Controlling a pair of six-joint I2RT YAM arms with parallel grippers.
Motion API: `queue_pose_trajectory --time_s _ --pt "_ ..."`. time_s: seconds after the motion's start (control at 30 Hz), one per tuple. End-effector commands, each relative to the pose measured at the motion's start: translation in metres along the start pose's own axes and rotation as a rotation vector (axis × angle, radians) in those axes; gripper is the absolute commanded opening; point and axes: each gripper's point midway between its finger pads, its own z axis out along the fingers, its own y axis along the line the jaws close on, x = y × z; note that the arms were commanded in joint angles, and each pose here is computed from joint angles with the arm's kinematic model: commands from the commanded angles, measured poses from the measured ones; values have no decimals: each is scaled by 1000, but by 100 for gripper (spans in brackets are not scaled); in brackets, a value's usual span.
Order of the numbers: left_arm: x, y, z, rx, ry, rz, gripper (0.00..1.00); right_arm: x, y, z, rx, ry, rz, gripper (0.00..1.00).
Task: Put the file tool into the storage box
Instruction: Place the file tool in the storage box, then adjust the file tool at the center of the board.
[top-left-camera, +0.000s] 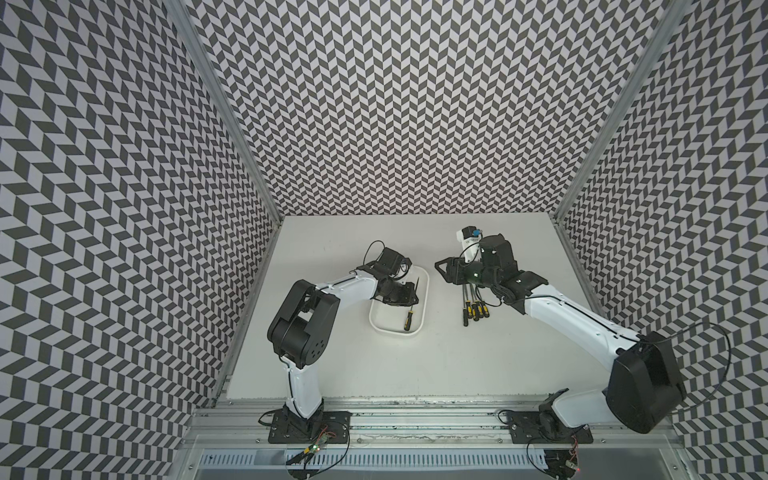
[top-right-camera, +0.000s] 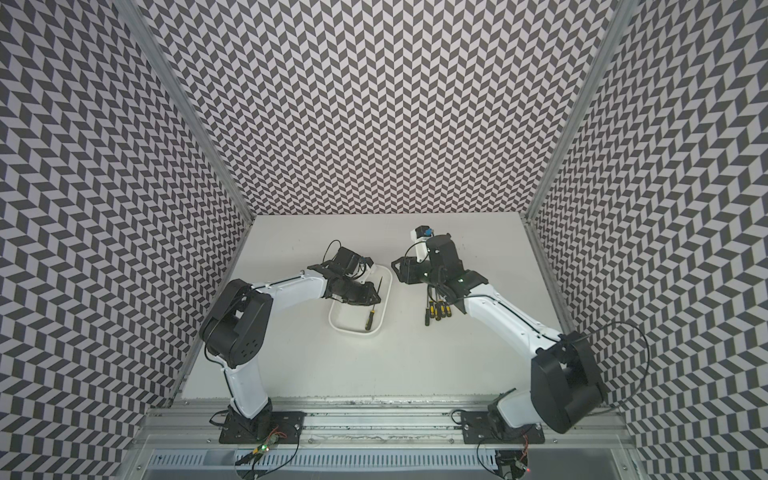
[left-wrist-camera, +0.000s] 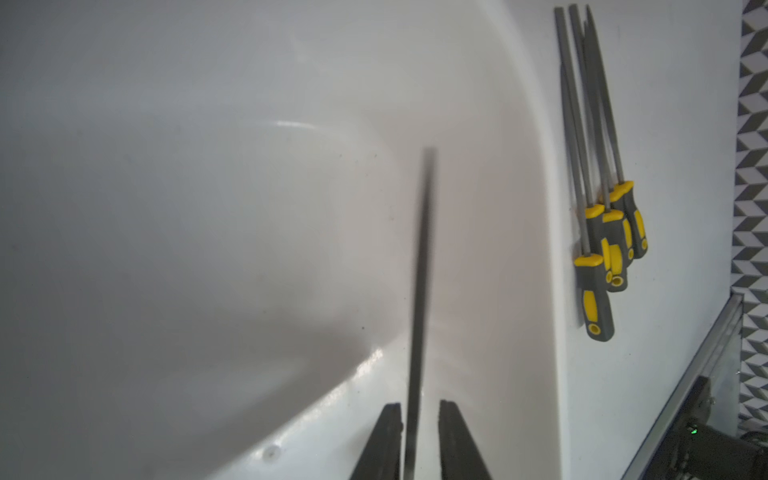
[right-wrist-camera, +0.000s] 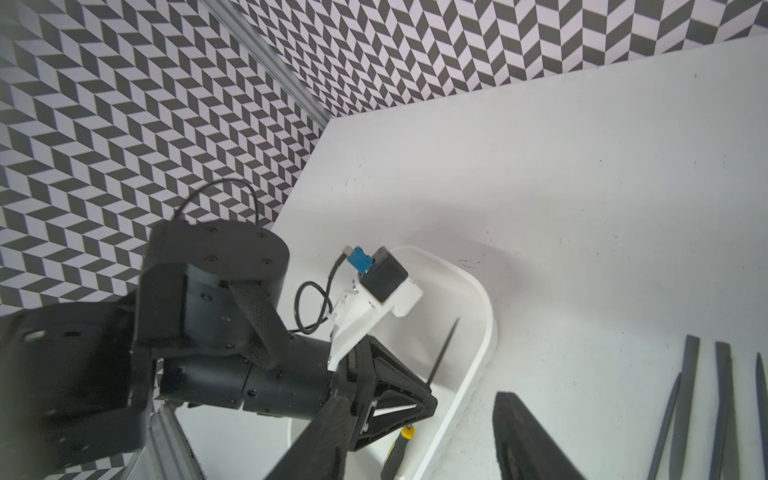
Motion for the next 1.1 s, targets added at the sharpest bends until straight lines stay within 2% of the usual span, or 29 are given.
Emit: queue_pose_trajectory --time_s 0.0,0.1,0.27,0.33,0.47,0.6,0.77,0.87,1.07 --pt "1 -6 4 18 24 -9 32 -10 1 -8 4 -45 -9 59" --pt "-2 -8 3 24 19 -8 33 -9 -6 -6 39 -41 1 58" --pt "-4 -12 -1 31 12 -7 33 6 -44 2 201 3 82 58" --pt "-8 -15 -6 33 -4 -3 33 24 -69 7 301 59 121 56" --pt "-25 -26 -28 55 -84 8 34 71 -114 20 469 243 158 53" --pt "-47 -30 -61 58 -214 2 38 109 -127 29 481 353 176 50" --pt "-66 -18 -99 23 -326 -17 45 128 -130 28 483 393 191 46" --pt "-67 -9 -107 8 -341 -32 46 135 -129 26 479 414 187 46" --pt "-60 3 -103 2 -327 -60 46 158 -127 22 473 463 185 45"
